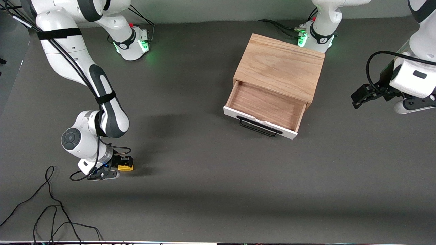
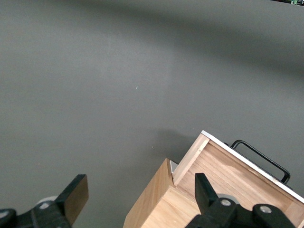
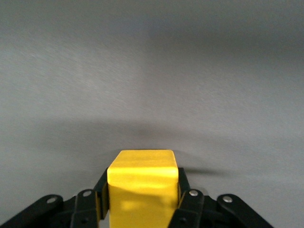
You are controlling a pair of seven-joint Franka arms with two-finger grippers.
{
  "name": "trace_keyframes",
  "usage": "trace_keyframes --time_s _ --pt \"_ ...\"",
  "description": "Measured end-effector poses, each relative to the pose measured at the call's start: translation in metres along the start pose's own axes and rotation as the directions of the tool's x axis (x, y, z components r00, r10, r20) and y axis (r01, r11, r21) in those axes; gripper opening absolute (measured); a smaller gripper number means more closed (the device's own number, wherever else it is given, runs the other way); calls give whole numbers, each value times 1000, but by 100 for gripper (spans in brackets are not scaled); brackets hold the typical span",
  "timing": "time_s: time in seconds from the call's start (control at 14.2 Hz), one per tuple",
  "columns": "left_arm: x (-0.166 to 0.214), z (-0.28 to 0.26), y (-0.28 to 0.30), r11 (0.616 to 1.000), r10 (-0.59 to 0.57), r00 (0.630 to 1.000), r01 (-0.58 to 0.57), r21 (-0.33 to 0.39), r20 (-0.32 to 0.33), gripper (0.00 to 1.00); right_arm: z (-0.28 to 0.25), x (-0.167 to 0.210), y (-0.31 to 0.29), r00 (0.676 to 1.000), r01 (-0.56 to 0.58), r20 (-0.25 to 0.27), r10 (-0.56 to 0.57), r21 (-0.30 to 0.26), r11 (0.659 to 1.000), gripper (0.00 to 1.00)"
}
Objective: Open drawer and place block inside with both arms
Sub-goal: 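Carry the yellow cube with the right gripper over the open drawer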
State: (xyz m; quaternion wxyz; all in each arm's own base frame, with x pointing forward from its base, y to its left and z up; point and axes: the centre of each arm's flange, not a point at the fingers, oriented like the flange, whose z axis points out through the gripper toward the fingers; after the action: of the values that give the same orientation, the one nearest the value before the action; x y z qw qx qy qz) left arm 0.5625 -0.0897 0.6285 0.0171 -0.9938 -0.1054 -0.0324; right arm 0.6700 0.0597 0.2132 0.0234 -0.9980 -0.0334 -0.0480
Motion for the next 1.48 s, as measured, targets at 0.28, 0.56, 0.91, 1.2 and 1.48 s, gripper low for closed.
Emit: trace_keyframes --time_s 0.28,0.56,0.91,1.2,1.48 --pt "2 -5 -5 1000 6 1000 -6 -9 -27 100 -65 21 -76 991 -96 97 92 38 995 55" --pt "-3 -18 -6 1000 7 999 -8 -14 -49 100 -176 29 -189 963 -215 174 205 38 976 55" --pt "3 -16 -24 997 66 997 -68 -36 -39 100 -268 -11 -333 926 -352 164 341 44 935 55" --pt "5 -15 -31 996 84 996 -85 -38 -36 100 -285 -76 -467 900 -430 126 416 117 895 55" --pt "5 -12 -31 996 84 996 -85 -37 -30 100 -237 -137 -566 889 -457 111 443 178 872 55"
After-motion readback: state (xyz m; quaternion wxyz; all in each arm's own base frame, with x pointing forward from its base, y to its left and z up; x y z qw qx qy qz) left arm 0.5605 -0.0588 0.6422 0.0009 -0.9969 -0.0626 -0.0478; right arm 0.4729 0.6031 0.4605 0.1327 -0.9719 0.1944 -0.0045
